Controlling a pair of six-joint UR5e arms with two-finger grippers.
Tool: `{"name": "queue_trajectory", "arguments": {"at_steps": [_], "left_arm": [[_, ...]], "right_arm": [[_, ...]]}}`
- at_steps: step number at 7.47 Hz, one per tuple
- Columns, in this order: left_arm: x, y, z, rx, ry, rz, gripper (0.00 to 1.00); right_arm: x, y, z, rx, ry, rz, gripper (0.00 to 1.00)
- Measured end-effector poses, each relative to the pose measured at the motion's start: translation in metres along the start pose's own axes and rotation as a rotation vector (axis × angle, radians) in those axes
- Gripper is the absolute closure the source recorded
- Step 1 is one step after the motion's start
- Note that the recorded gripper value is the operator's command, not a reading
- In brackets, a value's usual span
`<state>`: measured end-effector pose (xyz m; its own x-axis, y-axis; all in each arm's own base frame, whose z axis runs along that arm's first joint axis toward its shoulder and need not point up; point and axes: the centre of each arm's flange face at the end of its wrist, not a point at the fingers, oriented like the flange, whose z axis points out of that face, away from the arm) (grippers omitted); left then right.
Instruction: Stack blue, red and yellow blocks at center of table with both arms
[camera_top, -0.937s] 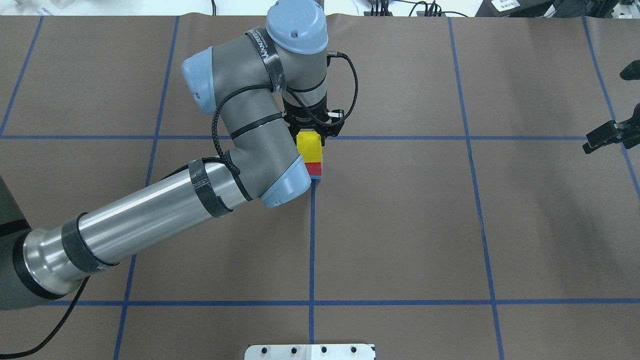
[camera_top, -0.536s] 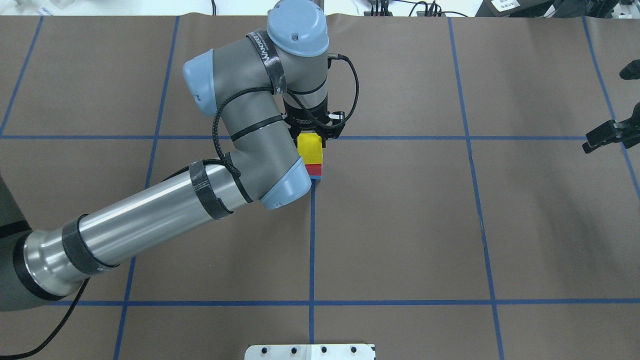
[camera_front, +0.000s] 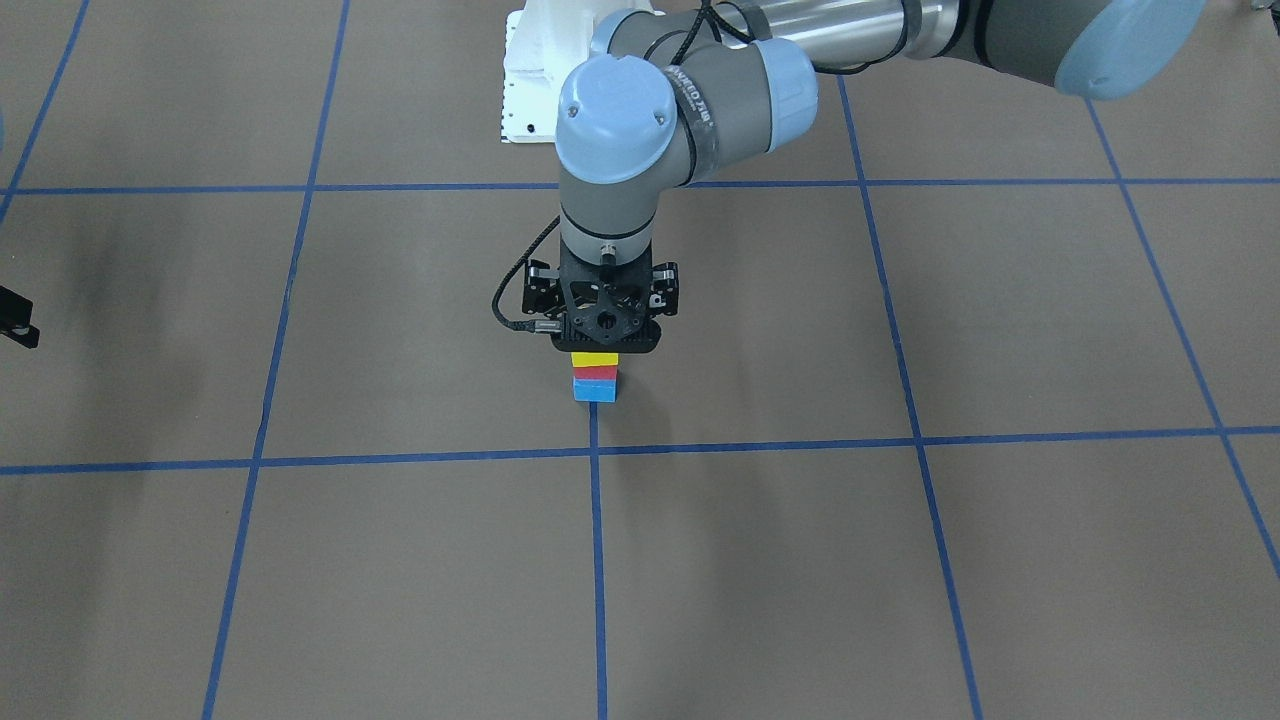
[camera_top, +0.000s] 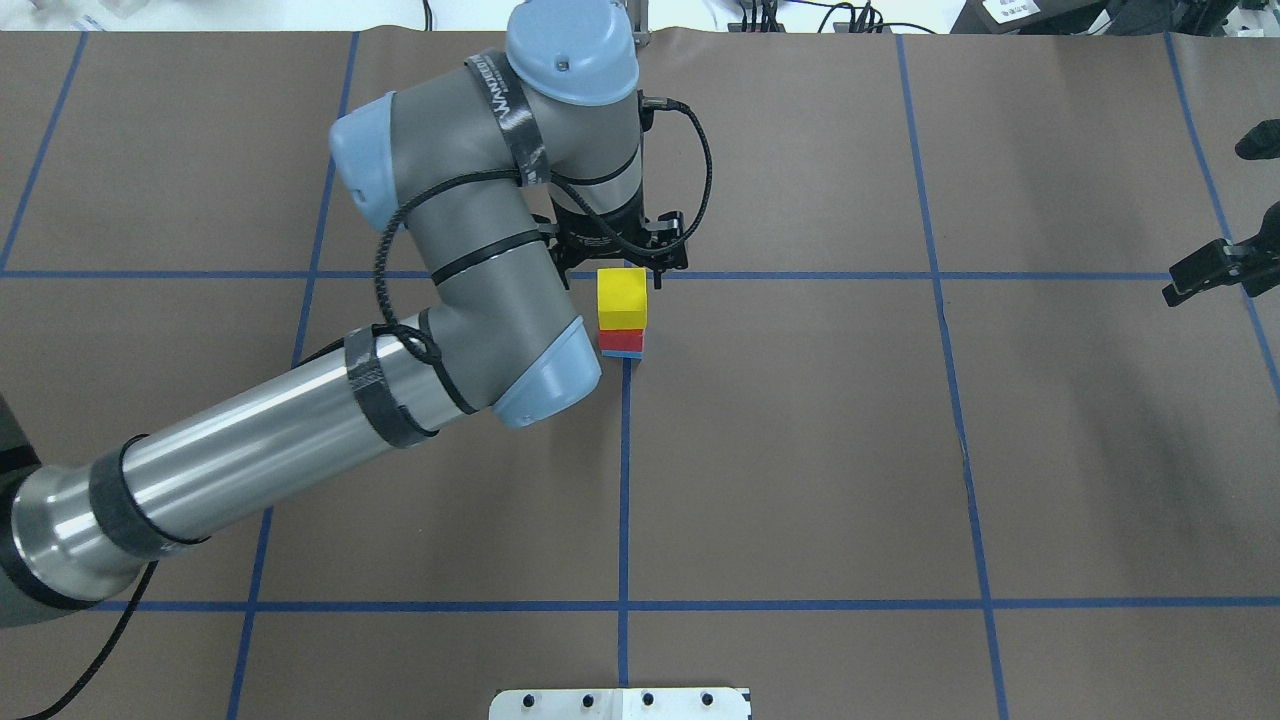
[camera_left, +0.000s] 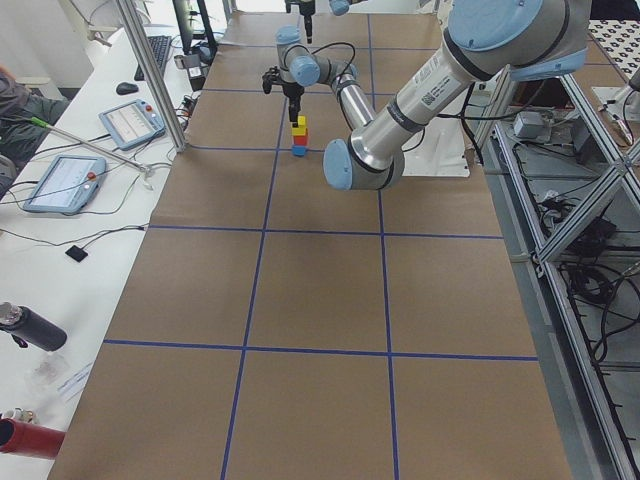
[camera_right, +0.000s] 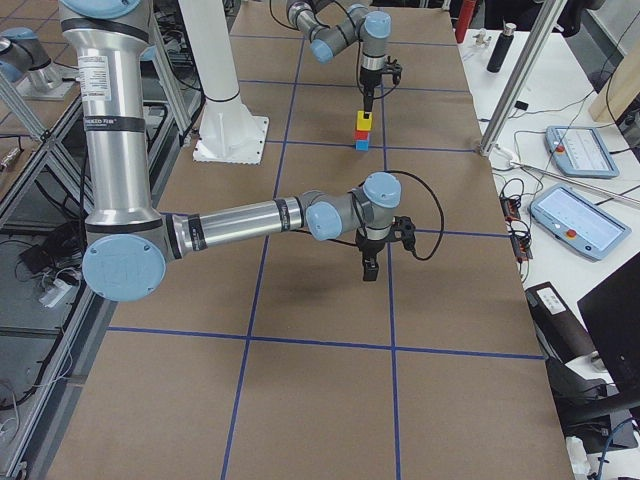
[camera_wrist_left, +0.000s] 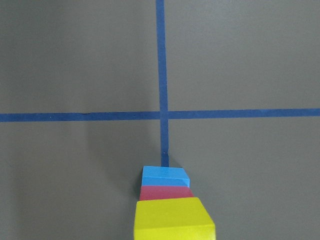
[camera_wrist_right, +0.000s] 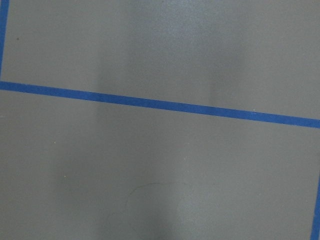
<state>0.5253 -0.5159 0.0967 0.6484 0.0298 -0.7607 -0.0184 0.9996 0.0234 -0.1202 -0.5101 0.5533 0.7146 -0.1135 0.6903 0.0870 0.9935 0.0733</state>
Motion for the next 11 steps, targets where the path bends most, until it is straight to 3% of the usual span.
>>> {"name": "queue_trajectory", "arguments": {"at_steps": [3,6,9,11], "left_arm": [[-0.157,0.048,-0.042,0.014,-0.043,0.162,0.0],[-0.382,0.049,-0.053,-0.008,-0.119,0.332,0.0],[-0.603,0.037,-0.052,0.006,-0.009,0.368,0.0],[-0.687,0.029,-0.063,0.028,0.004,0.375,0.0]], "right_arm": [[0.0,-0.001,-0.001,0.003,0.0,-0.002,0.0],[0.007,-0.002,-0.01,0.024,0.0,-0.006,0.0],[0.032,-0.013,-0.045,0.092,-0.003,-0.015,0.0],[0.044,-0.027,-0.066,0.1,-0.015,-0.007,0.0]]}}
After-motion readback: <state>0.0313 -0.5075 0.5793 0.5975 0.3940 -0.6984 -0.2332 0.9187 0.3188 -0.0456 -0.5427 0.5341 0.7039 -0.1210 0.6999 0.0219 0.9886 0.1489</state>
